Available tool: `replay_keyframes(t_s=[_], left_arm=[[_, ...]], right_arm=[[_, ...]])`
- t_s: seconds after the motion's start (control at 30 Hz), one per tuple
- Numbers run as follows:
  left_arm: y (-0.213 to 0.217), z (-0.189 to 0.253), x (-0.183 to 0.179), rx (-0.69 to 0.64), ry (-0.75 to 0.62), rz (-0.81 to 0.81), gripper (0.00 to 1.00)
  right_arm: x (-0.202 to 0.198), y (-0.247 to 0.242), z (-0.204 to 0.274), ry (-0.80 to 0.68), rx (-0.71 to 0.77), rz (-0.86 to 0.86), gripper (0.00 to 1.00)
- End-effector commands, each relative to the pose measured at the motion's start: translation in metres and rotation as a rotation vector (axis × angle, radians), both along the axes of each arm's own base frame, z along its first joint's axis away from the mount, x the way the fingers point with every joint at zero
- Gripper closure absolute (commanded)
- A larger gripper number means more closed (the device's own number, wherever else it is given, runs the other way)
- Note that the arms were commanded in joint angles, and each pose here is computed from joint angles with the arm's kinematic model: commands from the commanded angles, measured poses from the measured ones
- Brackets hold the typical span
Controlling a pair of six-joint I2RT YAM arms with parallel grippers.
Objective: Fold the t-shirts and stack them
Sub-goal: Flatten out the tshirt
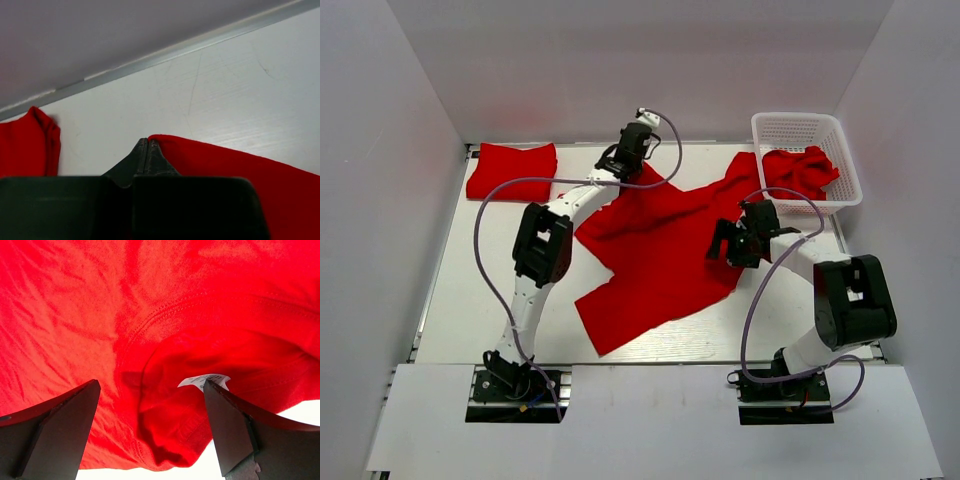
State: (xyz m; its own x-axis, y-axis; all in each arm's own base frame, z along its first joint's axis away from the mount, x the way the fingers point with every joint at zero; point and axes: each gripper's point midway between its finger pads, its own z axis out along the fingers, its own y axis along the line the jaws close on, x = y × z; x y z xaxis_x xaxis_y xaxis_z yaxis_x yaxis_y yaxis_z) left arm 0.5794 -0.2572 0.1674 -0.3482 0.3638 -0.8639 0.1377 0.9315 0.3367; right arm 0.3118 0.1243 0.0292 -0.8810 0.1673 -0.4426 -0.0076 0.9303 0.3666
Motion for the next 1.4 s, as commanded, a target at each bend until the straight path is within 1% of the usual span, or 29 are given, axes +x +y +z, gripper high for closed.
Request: replay_keyframes(t_s=[0.0,0.07,0.1,0.13,0.17,0.27,0.3,0.33,0.37,0.4,0.47,0.5,0.53,0.57,0.6,0.63,0.7,0.77,0.83,0.93,0.97,1.0,1.03,1.1,1.13,1.2,1.23,1.33,1.37], left_arm=[[0.01,0.042,0.039,-0.033,-0.127,-0.075,1.0],[0.018,0.044,0.054,-0.071,-0.142,-0.088,1.0],[0.033,0.04,0.064,-0.077,-0.15,-0.071,1.0],[0.038,0.039,0.071,-0.08,-0.165,-0.077,1.0],[0.038,0.032,0.082,-0.099,-0.195,-0.092,1.0],[0.057,0.039,0.107,-0.14,-0.283,-0.103,1.0],[0.06,0.03,0.115,-0.145,-0.293,-0.105,1.0],[0.076,0.026,0.123,-0.146,-0.311,-0.081,1.0],[0.08,0.03,0.128,-0.168,-0.342,-0.085,1.0],[0.086,0.038,0.135,-0.183,-0.408,-0.077,1.0],[0.102,0.026,0.147,-0.205,-0.452,-0.063,1.0],[0.107,0.041,0.151,-0.242,-0.535,-0.055,1.0],[0.111,0.037,0.154,-0.262,-0.552,-0.061,1.0],[0.117,0.046,0.158,-0.28,-0.593,-0.085,1.0],[0.116,0.033,0.162,-0.304,-0.602,-0.085,1.0],[0.123,0.048,0.165,-0.312,-0.67,-0.092,1.0],[0.128,0.038,0.169,-0.356,-0.688,-0.083,1.0],[0.133,0.05,0.171,-0.384,-0.744,-0.091,1.0],[0.139,0.043,0.174,-0.392,-0.76,-0.084,1.0],[0.148,0.047,0.175,-0.42,-0.805,-0.069,1.0],[0.154,0.033,0.178,-0.414,-0.794,-0.059,1.0],[0.154,0.032,0.178,-0.429,-0.795,-0.06,1.0],[0.152,0.03,0.177,-0.444,-0.811,-0.072,0.95],[0.161,0.041,0.178,-0.464,-0.825,-0.054,0.63],[0.16,0.041,0.178,-0.493,-0.823,-0.055,0.43],[0.168,0.043,0.178,-0.491,-0.834,-0.047,0.09],[0.168,0.043,0.178,-0.502,-0.823,-0.046,0.02],[0.174,0.04,0.18,-0.499,-0.78,-0.061,0.0],[0.172,0.052,0.179,-0.507,-0.768,-0.069,0.0]], right_arm=[[-0.017,-0.021,-0.027,0.114,-0.12,0.015,0.1],[-0.012,-0.025,-0.029,0.116,-0.152,0.01,0.1],[-0.015,-0.026,-0.03,0.131,-0.158,0.009,0.1],[-0.013,-0.027,-0.03,0.128,-0.161,0.011,0.1],[-0.012,-0.026,-0.031,0.134,-0.163,0.02,0.1],[-0.015,-0.029,-0.035,0.17,-0.188,0.033,0.1],[-0.014,-0.031,-0.035,0.175,-0.195,0.029,0.1],[-0.018,-0.036,-0.038,0.196,-0.22,0.02,0.1],[-0.02,-0.037,-0.04,0.206,-0.225,0.019,0.1],[-0.019,-0.045,-0.041,0.207,-0.264,0.0,0.1],[-0.023,-0.048,-0.042,0.233,-0.285,-0.005,0.1],[-0.023,-0.051,-0.042,0.234,-0.304,-0.009,0.1],[-0.025,-0.055,-0.042,0.246,-0.316,-0.017,0.1],[-0.028,-0.056,-0.041,0.256,-0.325,-0.009,0.1],[-0.029,-0.06,-0.04,0.26,-0.347,-0.018,0.1],[-0.028,-0.062,-0.038,0.259,-0.353,-0.022,0.1],[-0.033,-0.066,-0.037,0.282,-0.369,-0.013,0.1],[-0.03,-0.069,-0.032,0.272,-0.389,-0.002,0.1],[-0.035,-0.075,-0.031,0.291,-0.415,-0.01,0.1],[-0.046,-0.089,-0.029,0.33,-0.47,-0.026,0.1],[-0.047,-0.092,-0.028,0.337,-0.477,-0.037,0.1],[-0.047,-0.093,-0.028,0.336,-0.479,-0.042,0.1],[-0.044,-0.096,-0.026,0.332,-0.477,-0.057,0.1],[-0.034,-0.094,-0.023,0.314,-0.46,-0.069,0.1],[-0.032,-0.094,-0.023,0.315,-0.454,-0.071,0.1],[-0.02,-0.088,-0.017,0.296,-0.419,-0.069,0.1],[-0.017,-0.085,-0.015,0.288,-0.411,-0.061,0.1],[-0.01,-0.081,-0.005,0.255,-0.391,-0.05,0.1],[-0.007,-0.079,0.0,0.232,-0.387,-0.035,0.1]])
